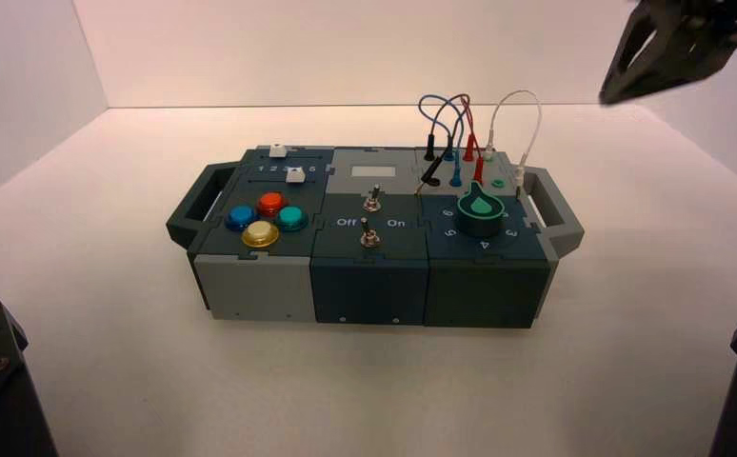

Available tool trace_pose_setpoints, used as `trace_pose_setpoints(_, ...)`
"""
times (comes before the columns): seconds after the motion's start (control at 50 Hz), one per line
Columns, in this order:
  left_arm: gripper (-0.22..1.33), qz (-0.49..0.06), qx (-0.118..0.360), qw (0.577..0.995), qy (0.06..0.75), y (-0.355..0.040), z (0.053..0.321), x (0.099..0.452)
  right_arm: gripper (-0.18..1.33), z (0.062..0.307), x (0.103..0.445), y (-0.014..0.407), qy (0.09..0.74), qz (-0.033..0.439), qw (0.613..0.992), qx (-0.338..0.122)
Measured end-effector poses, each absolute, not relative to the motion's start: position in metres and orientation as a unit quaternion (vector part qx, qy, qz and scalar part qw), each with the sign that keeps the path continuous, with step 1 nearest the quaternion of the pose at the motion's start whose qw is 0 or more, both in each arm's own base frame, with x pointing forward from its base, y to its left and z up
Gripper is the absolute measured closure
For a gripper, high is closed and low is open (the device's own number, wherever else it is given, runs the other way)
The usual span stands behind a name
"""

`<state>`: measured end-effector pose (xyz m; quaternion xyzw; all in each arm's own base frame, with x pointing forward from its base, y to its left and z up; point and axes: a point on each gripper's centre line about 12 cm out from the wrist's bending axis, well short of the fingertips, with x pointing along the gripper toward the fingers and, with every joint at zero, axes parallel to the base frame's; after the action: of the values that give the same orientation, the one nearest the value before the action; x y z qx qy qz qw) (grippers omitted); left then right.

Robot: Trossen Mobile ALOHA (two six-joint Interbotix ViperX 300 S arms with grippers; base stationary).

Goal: Flip the top switch off with the left gripper.

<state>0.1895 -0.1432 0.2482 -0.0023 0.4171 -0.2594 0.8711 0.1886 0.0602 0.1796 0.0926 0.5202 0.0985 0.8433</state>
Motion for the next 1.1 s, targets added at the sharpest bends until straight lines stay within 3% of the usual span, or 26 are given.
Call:
trace_pose_setpoints(0.26, 1.27, -0.267, 0.003, 0.852, 0.450, -0.163, 0.237, 0.194, 1.29, 0.161, 0.199, 0.075, 0.555, 0.107, 0.819, 0.099)
trace_pose_setpoints(0.84, 1.27, -0.273, 0.007, 0.824, 0.496, -0.198, 0.220, 0.212, 1.29, 0.099, 0.225, 0.080, 0.616, 0.072, 0.780, 0.083)
trace_pose_setpoints(1.1, 1.27, -0.280, 0.014, 0.815, 0.508, -0.212, 0.213, 0.216, 1.29, 0.092, 0.232, 0.096, 0.616, 0.087, 0.779, 0.073)
